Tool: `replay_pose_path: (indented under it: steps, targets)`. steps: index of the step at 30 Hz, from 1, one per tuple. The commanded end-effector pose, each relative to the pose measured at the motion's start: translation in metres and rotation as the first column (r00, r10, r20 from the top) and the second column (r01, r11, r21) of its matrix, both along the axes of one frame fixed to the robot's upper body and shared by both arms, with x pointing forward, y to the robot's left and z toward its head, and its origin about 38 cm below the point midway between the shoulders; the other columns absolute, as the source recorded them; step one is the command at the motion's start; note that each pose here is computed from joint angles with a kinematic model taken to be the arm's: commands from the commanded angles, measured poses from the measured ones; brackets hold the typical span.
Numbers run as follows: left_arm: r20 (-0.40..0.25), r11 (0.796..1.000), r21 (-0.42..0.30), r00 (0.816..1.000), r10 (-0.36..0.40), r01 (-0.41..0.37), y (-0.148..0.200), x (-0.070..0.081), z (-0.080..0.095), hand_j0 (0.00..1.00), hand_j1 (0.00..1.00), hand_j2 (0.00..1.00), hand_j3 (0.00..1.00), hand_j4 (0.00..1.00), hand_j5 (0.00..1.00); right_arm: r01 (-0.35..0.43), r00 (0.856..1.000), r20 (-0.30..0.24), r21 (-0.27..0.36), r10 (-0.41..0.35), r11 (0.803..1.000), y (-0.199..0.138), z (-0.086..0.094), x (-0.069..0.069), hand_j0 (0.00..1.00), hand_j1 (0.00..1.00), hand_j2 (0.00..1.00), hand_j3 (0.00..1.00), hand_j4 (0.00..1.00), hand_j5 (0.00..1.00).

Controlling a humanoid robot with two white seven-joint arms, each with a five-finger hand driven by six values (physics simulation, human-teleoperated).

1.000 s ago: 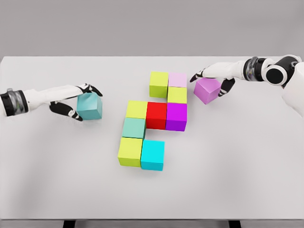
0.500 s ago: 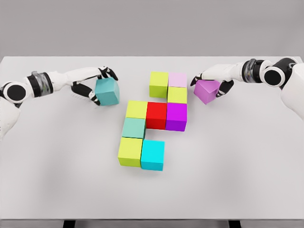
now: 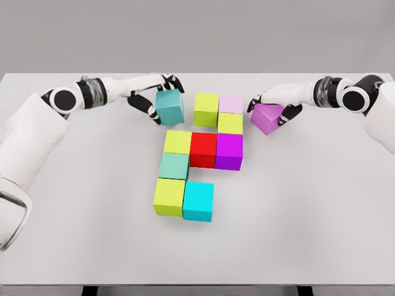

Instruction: Assemble the squares on the desktop into the number 2

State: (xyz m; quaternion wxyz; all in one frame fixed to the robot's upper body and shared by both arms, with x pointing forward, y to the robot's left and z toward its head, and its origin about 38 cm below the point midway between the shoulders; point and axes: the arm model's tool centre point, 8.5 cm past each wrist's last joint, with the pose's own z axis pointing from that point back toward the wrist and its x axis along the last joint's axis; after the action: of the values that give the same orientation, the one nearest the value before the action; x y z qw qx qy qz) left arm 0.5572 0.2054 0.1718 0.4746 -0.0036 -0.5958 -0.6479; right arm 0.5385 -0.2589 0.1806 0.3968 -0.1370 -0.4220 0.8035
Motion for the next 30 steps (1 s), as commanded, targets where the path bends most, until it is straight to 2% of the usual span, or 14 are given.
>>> replay_pose_path:
  steps: [1, 3, 7, 14, 16, 19, 23, 26, 27, 30]
  targets:
    - [-0.027, 1.0, -0.009, 1.0, 0.014, -0.014, -0.007, 0.001, -0.008, 0.34, 0.34, 0.34, 0.34, 0.34, 0.34, -0.009, 1.0, -0.001, 0.0, 0.009, 1.0, -0.001, 0.001, -0.001, 0.63, 0.63, 0.63, 0.63, 0.63, 0.63]
    - [-0.028, 1.0, -0.008, 0.999, 0.027, -0.027, -0.006, 0.006, -0.003, 0.35, 0.35, 0.35, 0.35, 0.35, 0.35, -0.009, 1.0, 0.004, 0.001, 0.009, 1.0, -0.002, 0.003, -0.001, 0.61, 0.61, 0.61, 0.61, 0.61, 0.61]
    - [-0.037, 1.0, -0.004, 0.999, 0.028, -0.028, -0.01, 0.008, -0.004, 0.35, 0.35, 0.35, 0.35, 0.35, 0.35, -0.037, 0.999, 0.027, 0.03, 0.036, 0.999, -0.002, 0.013, 0.0, 0.58, 0.58, 0.58, 0.58, 0.58, 0.58]
    - [-0.043, 1.0, -0.003, 0.999, 0.018, -0.018, -0.019, 0.008, -0.006, 0.38, 0.38, 0.38, 0.38, 0.38, 0.38, -0.106, 0.992, 0.073, 0.013, 0.104, 0.994, -0.013, 0.031, -0.01, 0.59, 0.59, 0.59, 0.59, 0.59, 0.59]
    - [-0.043, 1.0, -0.003, 0.999, 0.018, -0.018, -0.019, 0.008, -0.006, 0.44, 0.44, 0.44, 0.44, 0.44, 0.44, -0.09, 0.993, 0.078, 0.001, 0.09, 0.996, -0.024, 0.035, -0.011, 0.59, 0.59, 0.59, 0.59, 0.59, 0.59]
    - [-0.043, 1.0, -0.005, 0.999, 0.016, -0.016, -0.021, 0.008, -0.006, 0.47, 0.47, 0.47, 0.47, 0.47, 0.47, -0.075, 0.994, 0.081, 0.036, 0.072, 0.997, -0.038, 0.043, -0.015, 0.58, 0.58, 0.58, 0.58, 0.58, 0.58]
    - [-0.046, 1.0, -0.008, 0.999, 0.017, -0.018, -0.022, 0.008, -0.007, 0.57, 0.57, 0.57, 0.57, 0.57, 0.57, -0.075, 0.993, 0.091, 0.015, 0.073, 0.997, -0.051, 0.048, -0.023, 0.58, 0.58, 0.58, 0.58, 0.58, 0.58]
    - [-0.047, 1.0, -0.008, 0.999, 0.018, -0.019, -0.021, 0.008, -0.007, 0.68, 0.68, 0.68, 0.68, 0.68, 0.68, -0.109, 0.989, 0.101, 0.011, 0.107, 0.994, -0.043, 0.051, -0.028, 0.58, 0.58, 0.58, 0.58, 0.58, 0.58]
    - [-0.047, 1.0, -0.01, 0.999, 0.018, -0.018, -0.022, 0.008, -0.007, 0.68, 0.68, 0.68, 0.68, 0.68, 0.68, -0.111, 0.988, 0.106, 0.002, 0.111, 0.994, -0.047, 0.054, -0.031, 0.58, 0.58, 0.58, 0.58, 0.58, 0.58]
    - [-0.045, 0.999, -0.033, 0.999, 0.018, -0.02, -0.027, 0.008, -0.005, 0.73, 0.73, 0.73, 0.73, 0.73, 0.73, -0.171, 0.978, 0.118, -0.015, 0.171, 0.985, -0.039, 0.056, -0.046, 0.58, 0.58, 0.58, 0.58, 0.58, 0.58]
